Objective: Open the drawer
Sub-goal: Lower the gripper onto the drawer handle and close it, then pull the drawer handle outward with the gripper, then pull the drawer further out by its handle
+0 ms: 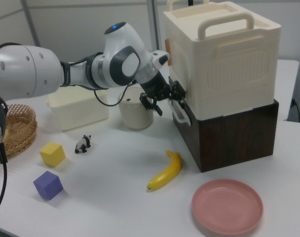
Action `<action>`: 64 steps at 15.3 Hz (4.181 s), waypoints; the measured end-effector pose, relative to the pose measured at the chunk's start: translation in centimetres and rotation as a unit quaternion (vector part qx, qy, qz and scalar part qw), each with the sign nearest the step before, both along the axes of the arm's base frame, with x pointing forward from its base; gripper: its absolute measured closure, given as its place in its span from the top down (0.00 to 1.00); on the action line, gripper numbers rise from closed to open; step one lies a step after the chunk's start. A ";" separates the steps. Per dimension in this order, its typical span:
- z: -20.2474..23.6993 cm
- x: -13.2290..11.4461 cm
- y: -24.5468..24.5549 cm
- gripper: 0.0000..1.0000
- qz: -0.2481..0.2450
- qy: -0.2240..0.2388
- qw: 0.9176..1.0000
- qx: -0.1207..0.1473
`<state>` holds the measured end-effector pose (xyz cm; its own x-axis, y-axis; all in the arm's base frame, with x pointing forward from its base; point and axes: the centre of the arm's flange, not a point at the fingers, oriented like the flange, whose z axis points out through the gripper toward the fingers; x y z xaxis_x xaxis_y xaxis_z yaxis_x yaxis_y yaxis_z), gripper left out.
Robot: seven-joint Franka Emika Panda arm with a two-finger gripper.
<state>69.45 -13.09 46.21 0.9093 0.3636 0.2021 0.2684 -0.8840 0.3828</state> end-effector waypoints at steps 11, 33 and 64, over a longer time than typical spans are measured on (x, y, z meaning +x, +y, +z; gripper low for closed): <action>0.2 0.5 1.3 0.86 0.036 0.004 0.998 -0.058; -2.5 2.5 4.7 0.17 0.094 0.009 0.990 -0.102; 1.9 -1.9 9.9 0.42 0.101 0.032 0.991 -0.082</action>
<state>67.59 -3.22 48.12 0.8238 0.5626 0.0692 0.4622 -0.7374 0.4925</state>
